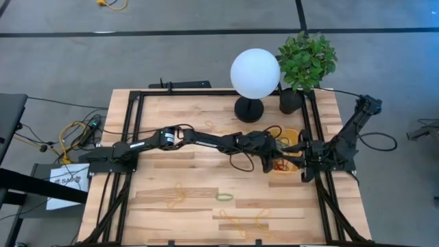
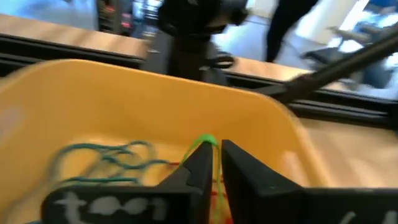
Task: Pick and place items into bin
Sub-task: Put the green rubber band into the bin
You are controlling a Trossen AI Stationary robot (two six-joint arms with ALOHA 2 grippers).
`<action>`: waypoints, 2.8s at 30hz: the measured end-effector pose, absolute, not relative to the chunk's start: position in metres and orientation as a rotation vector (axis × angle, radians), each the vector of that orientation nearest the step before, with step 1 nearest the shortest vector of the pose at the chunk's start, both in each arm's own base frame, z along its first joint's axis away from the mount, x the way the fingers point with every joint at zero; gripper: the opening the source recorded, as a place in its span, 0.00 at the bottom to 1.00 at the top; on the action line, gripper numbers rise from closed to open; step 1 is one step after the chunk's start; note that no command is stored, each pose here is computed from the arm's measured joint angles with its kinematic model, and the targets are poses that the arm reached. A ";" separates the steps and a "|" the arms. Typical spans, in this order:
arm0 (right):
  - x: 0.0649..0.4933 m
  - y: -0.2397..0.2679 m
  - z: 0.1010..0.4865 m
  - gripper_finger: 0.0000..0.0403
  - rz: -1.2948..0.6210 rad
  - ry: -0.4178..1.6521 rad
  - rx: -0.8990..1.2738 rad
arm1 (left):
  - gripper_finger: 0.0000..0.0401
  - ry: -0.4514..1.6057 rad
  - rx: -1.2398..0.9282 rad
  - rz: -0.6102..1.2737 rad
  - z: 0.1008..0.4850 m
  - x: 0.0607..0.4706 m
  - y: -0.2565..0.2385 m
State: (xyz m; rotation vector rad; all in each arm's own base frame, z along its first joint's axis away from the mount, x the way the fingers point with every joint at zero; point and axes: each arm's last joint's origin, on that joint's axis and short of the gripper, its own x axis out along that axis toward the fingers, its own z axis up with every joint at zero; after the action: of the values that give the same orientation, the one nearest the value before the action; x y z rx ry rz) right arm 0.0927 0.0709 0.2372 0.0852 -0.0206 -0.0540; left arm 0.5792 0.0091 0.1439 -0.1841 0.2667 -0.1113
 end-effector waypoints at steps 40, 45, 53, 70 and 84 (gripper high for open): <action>0.101 0.077 0.228 0.27 -0.066 0.030 0.267 | 0.24 0.714 0.019 -0.058 0.361 0.437 0.003; 0.117 0.084 0.222 0.27 -0.121 0.041 0.283 | 0.24 0.816 0.089 0.111 0.404 0.372 -0.017; 0.155 0.087 0.208 0.27 -0.134 0.047 0.302 | 0.24 0.767 0.108 0.227 0.418 0.293 -0.072; 0.249 0.070 0.159 0.27 -0.090 0.111 0.520 | 0.24 0.621 -0.033 0.395 0.267 0.196 -0.148; 0.343 0.098 0.173 0.27 0.318 0.352 0.539 | 0.24 0.490 0.032 0.405 0.260 0.178 -0.165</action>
State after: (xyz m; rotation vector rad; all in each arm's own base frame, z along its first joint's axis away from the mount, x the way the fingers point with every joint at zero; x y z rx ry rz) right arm 0.3426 0.0975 0.1731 0.5390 0.3517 0.3179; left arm 0.1776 -0.1651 0.2603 0.0318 0.4905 0.4048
